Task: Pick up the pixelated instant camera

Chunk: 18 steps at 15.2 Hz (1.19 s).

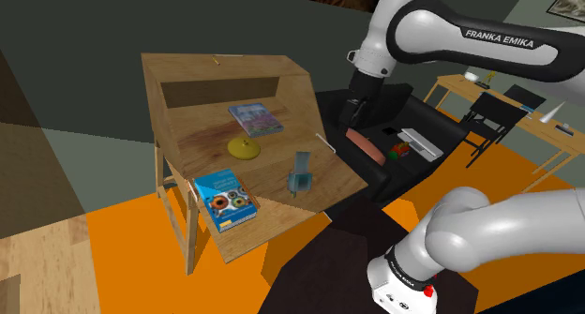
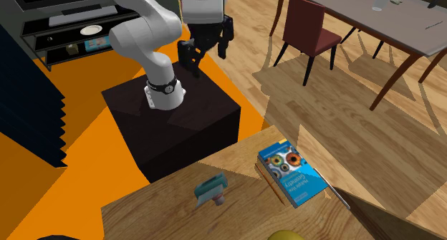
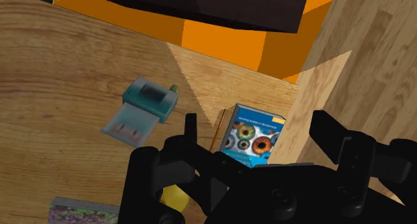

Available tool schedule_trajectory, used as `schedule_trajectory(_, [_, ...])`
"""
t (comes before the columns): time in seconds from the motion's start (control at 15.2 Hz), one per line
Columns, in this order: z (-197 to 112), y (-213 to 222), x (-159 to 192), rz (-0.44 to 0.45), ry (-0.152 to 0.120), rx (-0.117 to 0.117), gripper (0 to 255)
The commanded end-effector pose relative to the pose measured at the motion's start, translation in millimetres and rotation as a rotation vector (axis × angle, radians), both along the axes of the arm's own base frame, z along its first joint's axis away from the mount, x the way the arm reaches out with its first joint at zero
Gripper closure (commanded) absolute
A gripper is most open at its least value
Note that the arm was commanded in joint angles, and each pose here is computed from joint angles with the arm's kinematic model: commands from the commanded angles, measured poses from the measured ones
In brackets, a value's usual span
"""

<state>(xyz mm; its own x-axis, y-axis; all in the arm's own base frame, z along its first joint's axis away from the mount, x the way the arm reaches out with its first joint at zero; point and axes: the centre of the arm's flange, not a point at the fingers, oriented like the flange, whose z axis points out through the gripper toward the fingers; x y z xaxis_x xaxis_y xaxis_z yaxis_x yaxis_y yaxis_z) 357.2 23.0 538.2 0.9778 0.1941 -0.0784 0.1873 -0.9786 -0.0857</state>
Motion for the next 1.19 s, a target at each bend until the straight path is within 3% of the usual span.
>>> schedule_trajectory(0.0, [-22,-3,17,0.004,0.019,-0.005,0])
schedule_trajectory(1.12, [-220,-45,146,0.028,0.192,-0.047,0])
